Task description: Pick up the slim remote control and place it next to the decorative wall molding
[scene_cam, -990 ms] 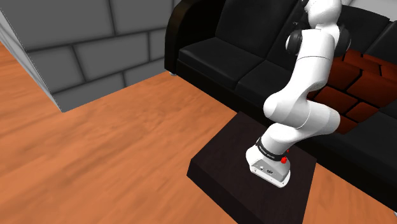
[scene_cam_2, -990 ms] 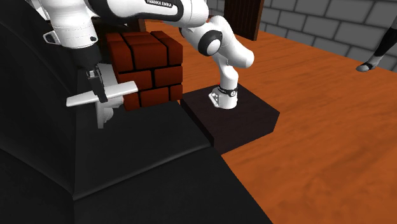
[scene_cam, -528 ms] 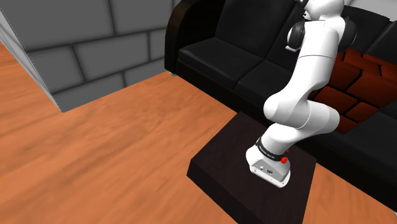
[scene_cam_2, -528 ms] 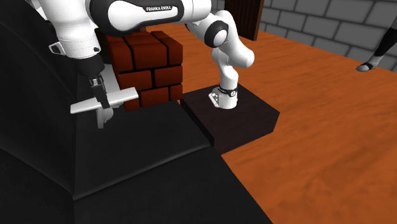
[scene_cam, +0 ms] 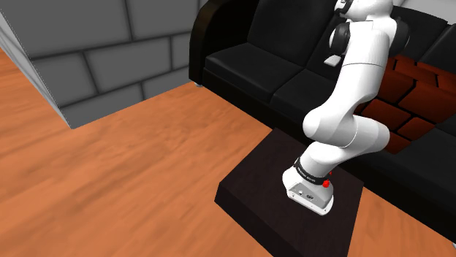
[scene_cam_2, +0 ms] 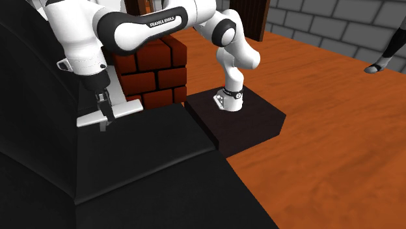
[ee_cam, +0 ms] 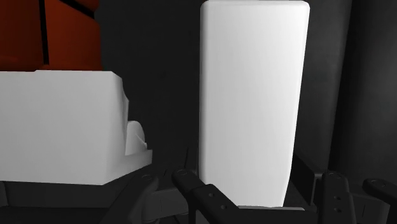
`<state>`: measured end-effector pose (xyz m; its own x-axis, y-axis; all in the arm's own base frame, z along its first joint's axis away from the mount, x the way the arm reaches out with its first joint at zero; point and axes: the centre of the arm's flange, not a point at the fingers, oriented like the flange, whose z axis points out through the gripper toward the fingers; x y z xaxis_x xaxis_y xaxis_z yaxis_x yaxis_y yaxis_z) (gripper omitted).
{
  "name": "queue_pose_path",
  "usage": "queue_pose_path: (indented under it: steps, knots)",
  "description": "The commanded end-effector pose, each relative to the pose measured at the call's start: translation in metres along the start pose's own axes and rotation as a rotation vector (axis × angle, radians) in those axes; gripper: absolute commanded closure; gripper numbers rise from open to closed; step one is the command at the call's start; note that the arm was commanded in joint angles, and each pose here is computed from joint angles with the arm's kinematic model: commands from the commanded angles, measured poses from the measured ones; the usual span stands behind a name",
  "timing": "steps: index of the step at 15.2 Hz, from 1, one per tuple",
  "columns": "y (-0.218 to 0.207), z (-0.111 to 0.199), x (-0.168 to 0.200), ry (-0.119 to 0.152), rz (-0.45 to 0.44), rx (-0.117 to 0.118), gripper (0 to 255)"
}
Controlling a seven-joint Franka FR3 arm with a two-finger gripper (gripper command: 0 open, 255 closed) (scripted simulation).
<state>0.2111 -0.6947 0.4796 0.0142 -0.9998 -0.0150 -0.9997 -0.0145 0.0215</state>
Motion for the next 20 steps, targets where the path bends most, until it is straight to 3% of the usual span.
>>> queue_pose_path:
  steps: [1, 20]
  knots:
    - [0.000, 0.010, -0.001, 0.001, 0.000, 0.000, 255]
    - [-0.002, 0.110, 0.001, 0.001, 0.000, 0.000, 255]
